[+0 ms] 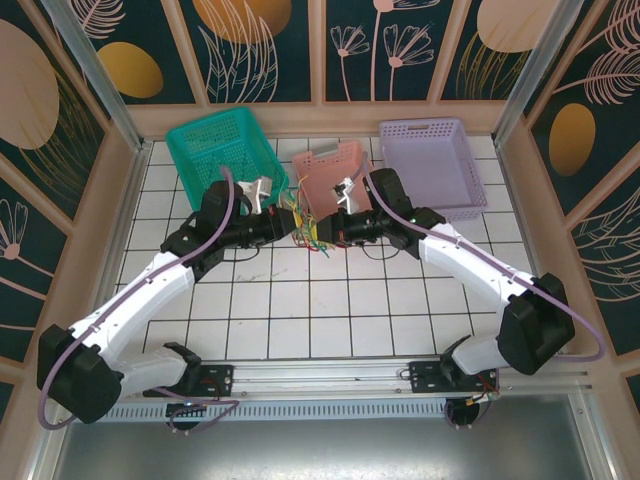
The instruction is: Untangle the cables
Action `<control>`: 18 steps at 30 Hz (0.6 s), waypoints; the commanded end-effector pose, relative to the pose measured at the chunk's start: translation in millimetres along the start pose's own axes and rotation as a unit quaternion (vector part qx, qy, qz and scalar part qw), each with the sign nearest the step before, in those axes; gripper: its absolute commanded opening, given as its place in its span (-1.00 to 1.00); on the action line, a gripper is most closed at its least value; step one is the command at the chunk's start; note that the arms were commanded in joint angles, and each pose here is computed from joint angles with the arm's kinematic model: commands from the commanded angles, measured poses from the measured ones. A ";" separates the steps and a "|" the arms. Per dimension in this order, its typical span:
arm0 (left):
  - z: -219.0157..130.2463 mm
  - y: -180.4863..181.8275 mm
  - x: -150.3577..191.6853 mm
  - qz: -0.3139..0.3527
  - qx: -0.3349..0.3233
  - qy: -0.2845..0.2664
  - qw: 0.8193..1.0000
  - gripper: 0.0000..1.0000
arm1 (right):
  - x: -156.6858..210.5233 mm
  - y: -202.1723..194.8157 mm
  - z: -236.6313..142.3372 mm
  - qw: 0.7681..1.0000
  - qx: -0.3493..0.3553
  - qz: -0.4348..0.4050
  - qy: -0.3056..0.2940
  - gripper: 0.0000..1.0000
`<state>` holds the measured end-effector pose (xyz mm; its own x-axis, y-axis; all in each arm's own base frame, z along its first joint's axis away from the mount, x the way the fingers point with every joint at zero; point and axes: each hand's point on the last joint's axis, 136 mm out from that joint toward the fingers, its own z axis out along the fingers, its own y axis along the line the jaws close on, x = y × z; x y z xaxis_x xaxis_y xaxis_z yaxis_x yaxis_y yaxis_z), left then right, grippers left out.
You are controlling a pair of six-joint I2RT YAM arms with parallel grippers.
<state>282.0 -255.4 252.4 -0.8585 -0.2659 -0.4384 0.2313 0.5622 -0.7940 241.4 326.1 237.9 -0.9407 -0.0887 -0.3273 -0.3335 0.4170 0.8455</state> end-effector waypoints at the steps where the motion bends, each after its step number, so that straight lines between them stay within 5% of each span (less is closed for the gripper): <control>1: -12.2 44.7 -5.3 -0.013 -0.100 -0.036 0.994 -1.00 | -9.8 0.9 -21.0 0.999 0.008 -0.001 -0.034 -1.00; 4: -19.0 53.0 -6.0 -0.010 -0.124 -0.049 0.991 -0.68 | -10.9 -5.6 -28.3 0.999 0.008 0.013 -0.044 -1.00; 8: -17.6 64.4 2.5 -0.010 -0.141 -0.034 0.989 -0.98 | -1.5 -4.7 -26.6 1.000 -0.007 0.017 -0.022 -1.00; 14: -19.9 72.7 4.9 -0.021 -0.153 -0.042 0.987 -1.00 | 8.7 -14.6 -23.9 1.000 0.020 0.015 -0.015 -1.00; 18: -26.2 74.9 1.5 -0.037 -0.162 -0.062 0.984 -0.48 | 7.7 -22.3 -25.3 0.998 0.061 -0.001 -0.025 -1.00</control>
<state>275.9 -238.8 231.3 -0.8472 -0.2920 -0.4439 0.1713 0.6407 -0.7484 236.6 312.6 225.0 -0.9470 -0.0765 -0.3119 -0.3120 0.4495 0.8371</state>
